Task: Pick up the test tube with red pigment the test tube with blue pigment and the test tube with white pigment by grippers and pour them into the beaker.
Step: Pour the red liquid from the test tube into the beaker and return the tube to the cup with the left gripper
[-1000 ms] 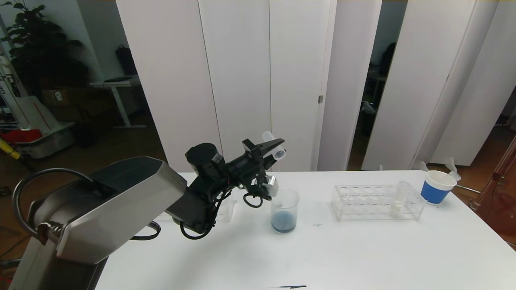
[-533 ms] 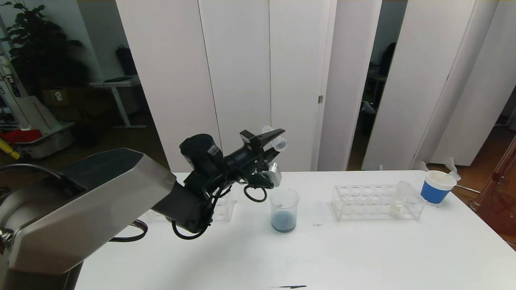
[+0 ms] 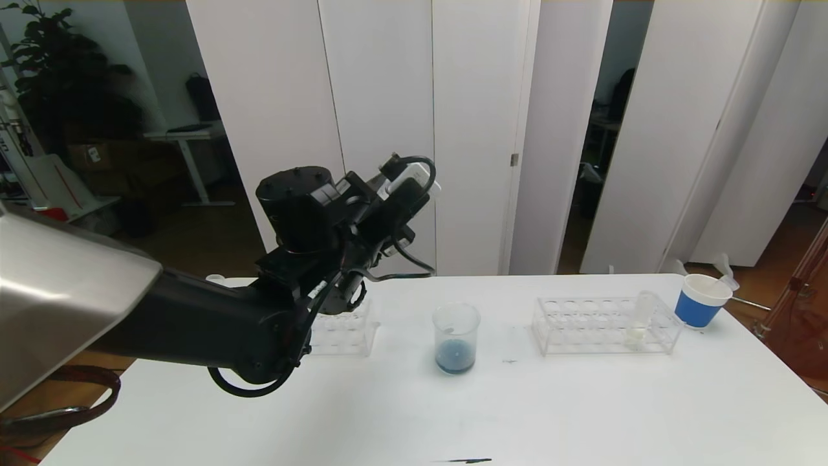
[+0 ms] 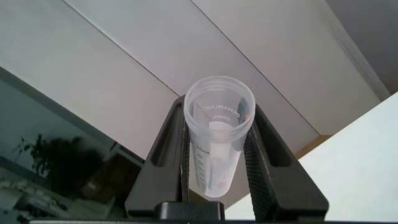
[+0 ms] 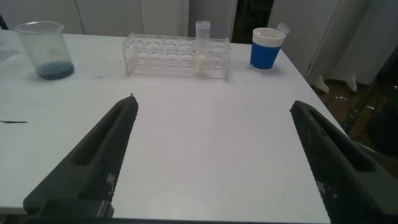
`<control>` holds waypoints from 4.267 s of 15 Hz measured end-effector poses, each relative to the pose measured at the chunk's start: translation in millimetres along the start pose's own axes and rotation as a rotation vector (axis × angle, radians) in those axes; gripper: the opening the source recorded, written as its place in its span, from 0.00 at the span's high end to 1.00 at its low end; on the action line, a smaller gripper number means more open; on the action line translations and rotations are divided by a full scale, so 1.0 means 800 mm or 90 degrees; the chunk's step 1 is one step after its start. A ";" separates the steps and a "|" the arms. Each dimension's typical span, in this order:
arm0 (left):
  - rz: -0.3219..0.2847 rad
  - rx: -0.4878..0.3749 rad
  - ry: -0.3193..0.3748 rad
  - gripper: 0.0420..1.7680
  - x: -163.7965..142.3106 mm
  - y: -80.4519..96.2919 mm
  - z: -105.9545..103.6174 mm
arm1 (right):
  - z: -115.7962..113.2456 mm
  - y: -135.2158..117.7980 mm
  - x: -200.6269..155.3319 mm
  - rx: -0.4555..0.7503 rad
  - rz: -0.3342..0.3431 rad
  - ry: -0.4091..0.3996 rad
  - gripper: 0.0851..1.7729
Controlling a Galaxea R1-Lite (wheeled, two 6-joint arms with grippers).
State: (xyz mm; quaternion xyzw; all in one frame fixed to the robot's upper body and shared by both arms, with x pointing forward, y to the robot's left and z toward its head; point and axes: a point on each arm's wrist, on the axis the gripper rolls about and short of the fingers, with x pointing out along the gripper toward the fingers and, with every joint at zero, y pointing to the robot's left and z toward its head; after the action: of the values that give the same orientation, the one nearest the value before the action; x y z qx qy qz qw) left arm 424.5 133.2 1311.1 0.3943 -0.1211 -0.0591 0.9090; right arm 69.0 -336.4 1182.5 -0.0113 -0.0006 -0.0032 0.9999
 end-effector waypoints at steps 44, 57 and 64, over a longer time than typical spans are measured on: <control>0.549 -0.515 0.396 0.68 0.014 0.162 -0.350 | 0.000 0.000 0.000 0.000 0.000 0.000 0.01; 0.511 -0.600 0.439 0.68 -0.001 0.128 -0.396 | 0.000 0.000 0.000 0.000 0.000 0.000 0.01; 0.502 -0.593 0.445 0.55 0.001 0.124 -0.397 | 0.000 0.000 0.000 0.000 0.000 0.000 0.01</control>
State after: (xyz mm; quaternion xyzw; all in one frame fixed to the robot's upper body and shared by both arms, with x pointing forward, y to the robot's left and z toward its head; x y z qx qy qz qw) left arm 510.9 423.4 1174.1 -0.1136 0.0822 0.3595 0.9225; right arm 69.0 -336.4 1182.5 -0.0113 -0.0006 -0.0032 0.9999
